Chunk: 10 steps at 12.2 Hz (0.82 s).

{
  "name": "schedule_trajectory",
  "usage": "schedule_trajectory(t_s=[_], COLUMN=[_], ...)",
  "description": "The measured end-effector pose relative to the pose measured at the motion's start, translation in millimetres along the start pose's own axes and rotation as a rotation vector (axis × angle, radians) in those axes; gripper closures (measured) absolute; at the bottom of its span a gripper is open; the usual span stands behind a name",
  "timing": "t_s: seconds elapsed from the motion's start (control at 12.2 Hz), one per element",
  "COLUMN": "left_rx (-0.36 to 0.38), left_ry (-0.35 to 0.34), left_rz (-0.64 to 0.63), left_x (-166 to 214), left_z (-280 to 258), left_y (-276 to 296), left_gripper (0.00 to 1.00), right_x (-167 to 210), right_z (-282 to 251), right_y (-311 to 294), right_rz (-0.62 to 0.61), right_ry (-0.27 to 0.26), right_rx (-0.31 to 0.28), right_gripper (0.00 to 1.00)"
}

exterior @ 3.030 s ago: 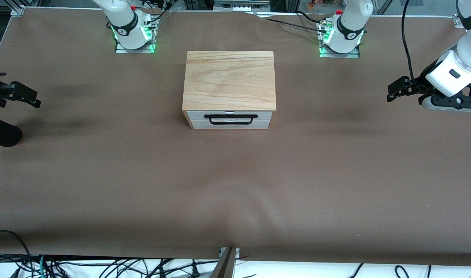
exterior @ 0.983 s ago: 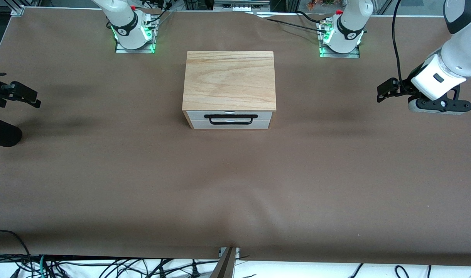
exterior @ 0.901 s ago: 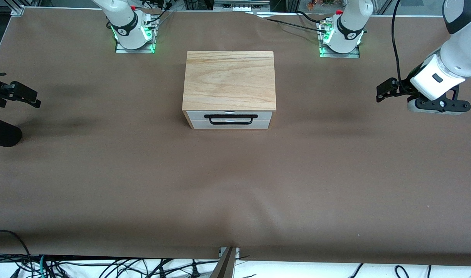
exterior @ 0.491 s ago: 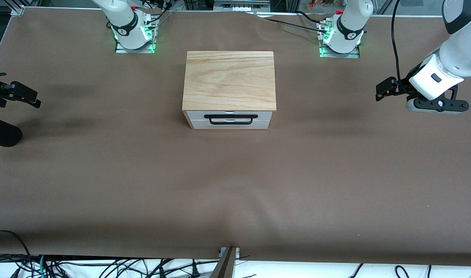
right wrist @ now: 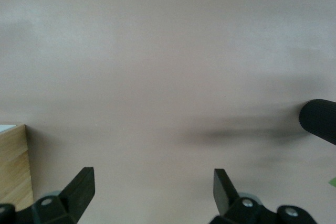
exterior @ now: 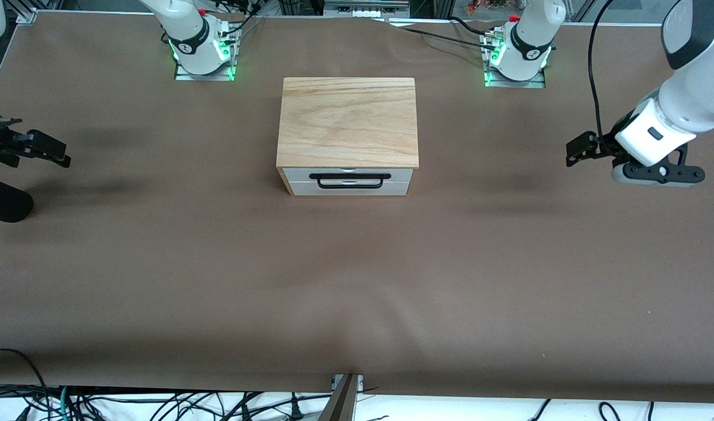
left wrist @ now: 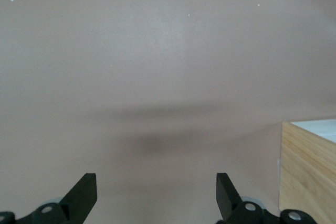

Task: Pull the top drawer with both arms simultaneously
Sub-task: 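Move the left gripper toward the drawer handle while the right gripper approaches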

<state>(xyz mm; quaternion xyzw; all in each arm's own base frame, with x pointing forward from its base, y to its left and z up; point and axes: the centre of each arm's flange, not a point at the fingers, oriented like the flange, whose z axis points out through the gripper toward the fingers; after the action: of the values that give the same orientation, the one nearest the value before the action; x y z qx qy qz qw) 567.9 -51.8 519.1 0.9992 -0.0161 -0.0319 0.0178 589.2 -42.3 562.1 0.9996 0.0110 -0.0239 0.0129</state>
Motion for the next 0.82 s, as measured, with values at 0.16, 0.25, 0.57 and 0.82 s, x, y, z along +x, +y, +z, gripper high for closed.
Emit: schedule_trajectory(t_s=[0.16, 0.25, 0.57, 0.82], left_rx=[-0.007, -0.008, -0.041, -0.114], left_ry=[0.006, 0.006, 0.001, 0.003], left_rz=[-0.008, -0.008, 0.008, -0.022], left_x=[12, 15, 19, 19], left_z=[33, 50, 120, 177], left_y=[0, 1, 23, 41], left_gripper=[0.0, 0.0, 0.0, 0.0], right_x=[12, 17, 28, 39], right_z=[25, 37, 65, 87], right_y=[-18, -27, -61, -82], right_rz=[-0.028, -0.042, -0.039, 0.005], right_ry=[-0.045, -0.065, -0.102, -0.132], right_rx=[-0.002, -0.002, 0.187, 0.421], right_gripper=[0.0, 0.0, 0.0, 0.0])
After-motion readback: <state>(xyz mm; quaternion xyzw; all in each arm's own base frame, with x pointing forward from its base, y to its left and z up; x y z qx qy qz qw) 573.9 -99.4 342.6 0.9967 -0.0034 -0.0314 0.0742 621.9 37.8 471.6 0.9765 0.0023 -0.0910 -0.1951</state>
